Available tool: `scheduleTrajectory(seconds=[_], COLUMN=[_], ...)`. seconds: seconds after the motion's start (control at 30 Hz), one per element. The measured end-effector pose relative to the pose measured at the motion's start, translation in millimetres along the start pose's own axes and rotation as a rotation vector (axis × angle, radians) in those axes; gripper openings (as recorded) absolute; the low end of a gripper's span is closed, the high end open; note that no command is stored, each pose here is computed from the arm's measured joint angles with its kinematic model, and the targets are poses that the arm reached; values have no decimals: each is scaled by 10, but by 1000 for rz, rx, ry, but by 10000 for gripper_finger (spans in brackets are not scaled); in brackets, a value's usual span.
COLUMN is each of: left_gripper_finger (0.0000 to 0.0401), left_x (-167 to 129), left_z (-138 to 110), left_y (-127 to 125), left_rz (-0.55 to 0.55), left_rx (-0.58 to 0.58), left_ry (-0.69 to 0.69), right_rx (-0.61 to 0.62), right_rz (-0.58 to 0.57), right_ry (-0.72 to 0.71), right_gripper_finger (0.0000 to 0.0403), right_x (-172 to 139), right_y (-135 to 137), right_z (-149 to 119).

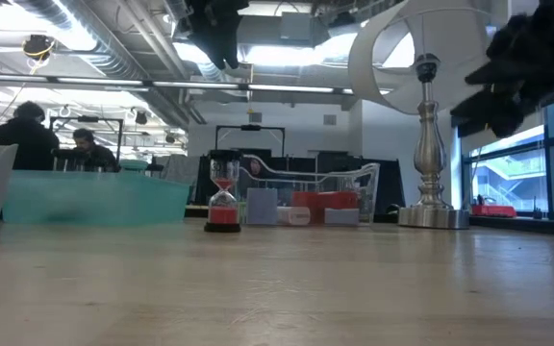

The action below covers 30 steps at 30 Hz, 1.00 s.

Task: Pick & Place Office items
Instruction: Put the red hourglass into the green bin

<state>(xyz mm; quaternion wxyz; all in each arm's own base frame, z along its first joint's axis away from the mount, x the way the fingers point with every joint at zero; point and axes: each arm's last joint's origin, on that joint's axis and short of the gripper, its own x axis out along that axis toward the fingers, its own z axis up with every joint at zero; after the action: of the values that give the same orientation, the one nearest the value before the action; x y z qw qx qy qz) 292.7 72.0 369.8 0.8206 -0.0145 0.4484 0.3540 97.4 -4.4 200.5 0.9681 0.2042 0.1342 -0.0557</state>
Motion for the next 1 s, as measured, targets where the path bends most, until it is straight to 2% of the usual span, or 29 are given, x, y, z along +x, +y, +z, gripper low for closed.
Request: scheduleTrajectory(seconds=[0.2,0.33,0.47,0.57,0.7,0.83,1.0], left_gripper_finger=[257,257,257,257,257,257,257], left_x=[0,0,0,0,0,6,-5], left_z=[0,0,0,0,-1,-5,6], left_y=[0,0,0,0,-6,-37,-154], left_rz=[1,0,0,0,-20,-104,-278], left_rx=[0,0,-39,-70,-76,-24,90], left_ry=[0,0,0,0,5,26,24], right_rx=[55,142,238,210,194,203,196], right_rz=[-34,-57,-199,-299,-329,-326,-326], right_ry=[21,58,76,56,47,48,49], right_gripper_finger=[306,307,307,307,307,307,307], right_x=[46,61,49,38,35,35,35], right_y=[-61,-91,-154,-192,-203,-202,-202], right_z=[-129,-196,-263,-280,-281,-282,-282])
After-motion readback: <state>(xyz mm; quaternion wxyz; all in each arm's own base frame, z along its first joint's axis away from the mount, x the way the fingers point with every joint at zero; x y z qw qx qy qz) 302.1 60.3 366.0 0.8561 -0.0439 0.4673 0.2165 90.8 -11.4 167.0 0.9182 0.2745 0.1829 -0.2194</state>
